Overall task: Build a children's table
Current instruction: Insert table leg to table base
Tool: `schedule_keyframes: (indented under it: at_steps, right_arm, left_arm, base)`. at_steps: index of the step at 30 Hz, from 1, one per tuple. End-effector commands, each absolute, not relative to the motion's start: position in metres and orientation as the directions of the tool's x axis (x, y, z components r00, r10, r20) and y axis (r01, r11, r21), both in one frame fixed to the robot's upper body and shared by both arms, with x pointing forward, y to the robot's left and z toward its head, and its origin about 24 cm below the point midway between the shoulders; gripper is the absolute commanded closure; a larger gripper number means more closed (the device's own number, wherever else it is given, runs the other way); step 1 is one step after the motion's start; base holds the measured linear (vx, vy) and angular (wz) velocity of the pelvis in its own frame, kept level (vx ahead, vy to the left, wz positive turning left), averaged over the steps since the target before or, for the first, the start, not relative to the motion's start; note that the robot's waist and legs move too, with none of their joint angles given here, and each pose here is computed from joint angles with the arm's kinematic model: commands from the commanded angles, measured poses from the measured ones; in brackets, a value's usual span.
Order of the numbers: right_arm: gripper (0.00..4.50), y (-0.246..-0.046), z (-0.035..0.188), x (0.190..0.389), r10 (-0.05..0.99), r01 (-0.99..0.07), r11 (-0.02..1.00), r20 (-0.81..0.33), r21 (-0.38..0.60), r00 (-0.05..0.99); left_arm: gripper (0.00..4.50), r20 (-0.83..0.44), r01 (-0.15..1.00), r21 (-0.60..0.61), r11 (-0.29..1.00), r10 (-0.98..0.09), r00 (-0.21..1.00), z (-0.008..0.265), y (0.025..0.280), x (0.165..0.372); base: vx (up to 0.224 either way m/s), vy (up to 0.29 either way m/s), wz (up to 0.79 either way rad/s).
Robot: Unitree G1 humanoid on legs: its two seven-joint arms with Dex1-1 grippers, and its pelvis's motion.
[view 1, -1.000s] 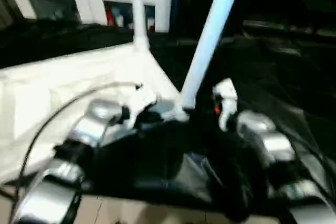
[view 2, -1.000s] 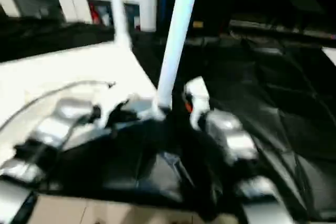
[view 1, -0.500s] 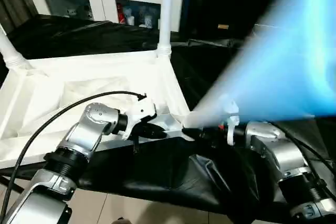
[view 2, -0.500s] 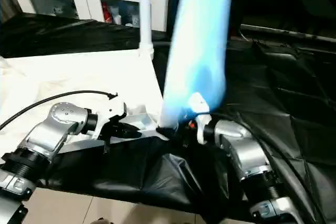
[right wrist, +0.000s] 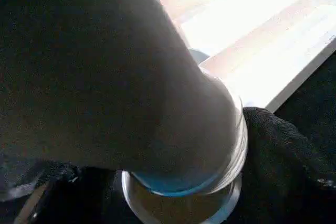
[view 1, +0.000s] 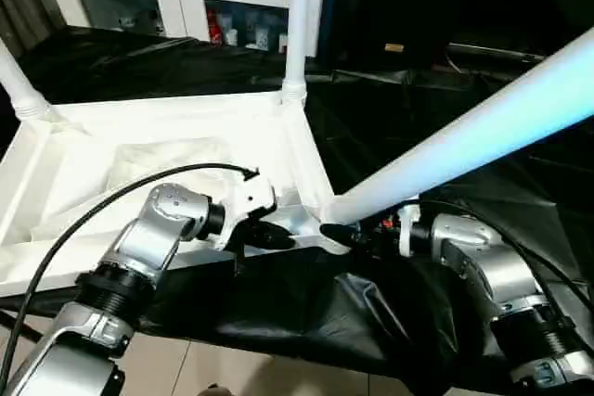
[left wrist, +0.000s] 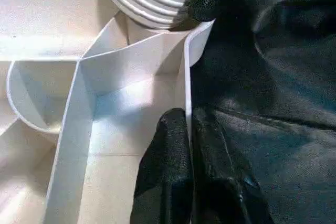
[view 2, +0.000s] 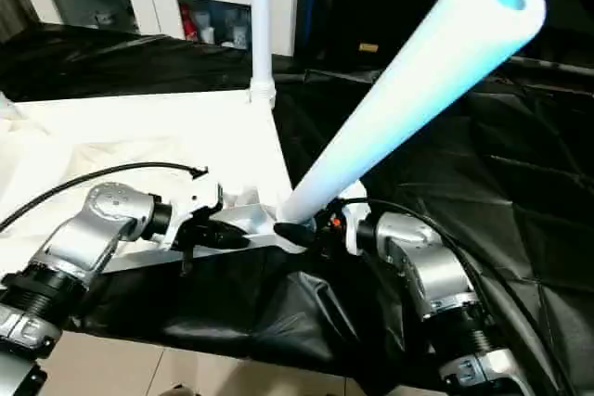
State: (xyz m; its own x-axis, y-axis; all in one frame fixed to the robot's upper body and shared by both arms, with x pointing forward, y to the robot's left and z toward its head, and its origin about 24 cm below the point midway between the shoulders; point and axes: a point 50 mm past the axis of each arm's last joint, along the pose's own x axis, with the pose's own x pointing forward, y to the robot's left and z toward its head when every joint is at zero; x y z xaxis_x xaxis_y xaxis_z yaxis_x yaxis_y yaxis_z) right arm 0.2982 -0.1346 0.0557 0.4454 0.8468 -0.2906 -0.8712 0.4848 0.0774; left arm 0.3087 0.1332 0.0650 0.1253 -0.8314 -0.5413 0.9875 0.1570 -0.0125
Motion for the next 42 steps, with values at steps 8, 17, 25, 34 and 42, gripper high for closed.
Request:
schedule_keyframes:
  at_steps: [8, 17, 25, 34, 42]
  right_arm:
    - [1.29, -0.141, 0.065, 0.296, 0.892, -0.903, 0.401, -0.291, 0.154, 0.346]
    - [1.3, -0.153, 0.071, 0.305, 0.86, -0.872, 0.437, -0.385, 0.219, 0.334]
    - [1.3, -0.15, 0.076, 0.312, 0.864, -0.854, 0.458, -0.349, 0.247, 0.363]
    - [1.3, -0.147, 0.081, 0.313, 0.874, -0.854, 0.446, -0.339, 0.268, 0.349]
    - [1.3, -0.143, 0.082, 0.316, 0.862, -0.847, 0.458, -0.367, 0.269, 0.35]
  left_arm:
    - [4.5, -0.457, 0.998, -0.005, 0.066, -0.888, 0.056, 0.082, 0.119, 0.306]
    - [4.5, -0.476, 0.998, -0.026, 0.061, -0.878, 0.041, 0.079, 0.118, 0.306]
    - [4.22, -0.423, 0.991, 0.044, 0.124, -0.897, 0.131, 0.089, 0.114, 0.317]
    - [3.44, -0.171, 0.992, 0.035, 0.124, -0.977, 0.128, 0.145, 0.113, 0.322]
    - [2.56, -0.047, 0.998, 0.043, 0.043, -0.998, 0.045, 0.163, 0.089, 0.311]
  base:
    - [0.0, 0.0, 0.0]
    - [0.0, 0.0, 0.0]
    - [0.0, 0.0, 0.0]
    - [0.0, 0.0, 0.0]
    - [0.0, 0.0, 0.0]
